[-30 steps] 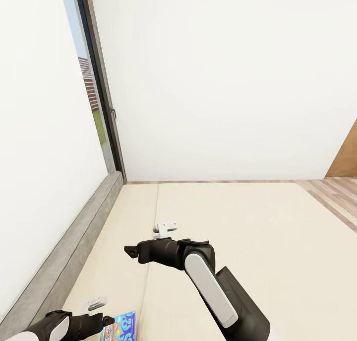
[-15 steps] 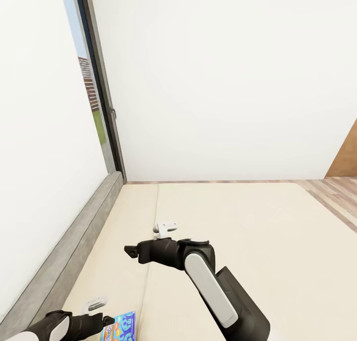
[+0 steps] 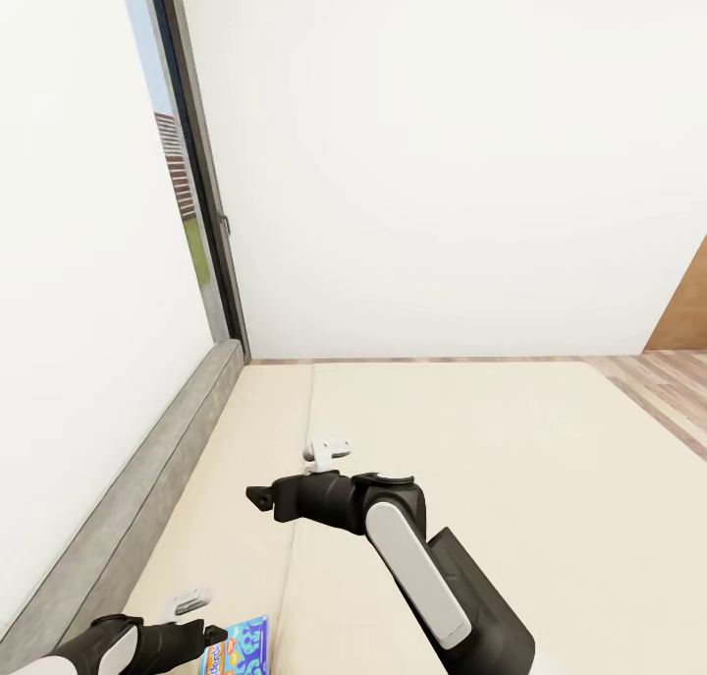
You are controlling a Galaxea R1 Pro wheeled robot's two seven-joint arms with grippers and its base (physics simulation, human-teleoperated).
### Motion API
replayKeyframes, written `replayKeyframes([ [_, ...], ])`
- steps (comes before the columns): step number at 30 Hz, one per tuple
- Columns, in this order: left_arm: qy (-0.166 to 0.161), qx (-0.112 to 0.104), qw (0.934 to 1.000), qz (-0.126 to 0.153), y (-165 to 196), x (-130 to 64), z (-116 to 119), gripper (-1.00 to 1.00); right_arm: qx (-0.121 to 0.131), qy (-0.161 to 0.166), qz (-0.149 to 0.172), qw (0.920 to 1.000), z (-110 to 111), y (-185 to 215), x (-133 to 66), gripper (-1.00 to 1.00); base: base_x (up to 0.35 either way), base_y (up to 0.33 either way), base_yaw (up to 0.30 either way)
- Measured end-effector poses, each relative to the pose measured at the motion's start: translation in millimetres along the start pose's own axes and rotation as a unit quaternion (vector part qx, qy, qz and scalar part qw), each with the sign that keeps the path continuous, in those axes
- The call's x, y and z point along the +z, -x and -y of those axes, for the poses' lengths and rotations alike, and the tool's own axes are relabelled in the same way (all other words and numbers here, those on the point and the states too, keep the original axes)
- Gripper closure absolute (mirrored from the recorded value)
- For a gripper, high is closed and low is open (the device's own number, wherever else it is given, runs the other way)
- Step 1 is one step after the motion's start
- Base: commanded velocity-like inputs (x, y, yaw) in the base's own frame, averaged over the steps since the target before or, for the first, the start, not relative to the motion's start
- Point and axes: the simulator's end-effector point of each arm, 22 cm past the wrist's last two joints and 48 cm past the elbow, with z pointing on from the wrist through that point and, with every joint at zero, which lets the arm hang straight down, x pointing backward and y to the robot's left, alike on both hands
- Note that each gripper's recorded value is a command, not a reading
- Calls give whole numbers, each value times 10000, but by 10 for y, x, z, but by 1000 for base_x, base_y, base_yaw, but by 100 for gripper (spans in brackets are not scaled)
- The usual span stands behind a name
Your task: Put all the toys in the child's room - the three board games (two on the bed and one on the table), the two jigsaw puzzles on the table, and the tennis ball on the table - inside the toy box on the table in the child's room.
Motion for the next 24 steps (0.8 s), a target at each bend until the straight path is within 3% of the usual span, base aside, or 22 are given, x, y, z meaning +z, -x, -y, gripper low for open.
replayKeyframes([
  [24, 0, -1, 10000, -2, -1, 0, 0, -100, 3, 8, -1, 10000, -4, -1, 0, -100, -46, 0, 0],
])
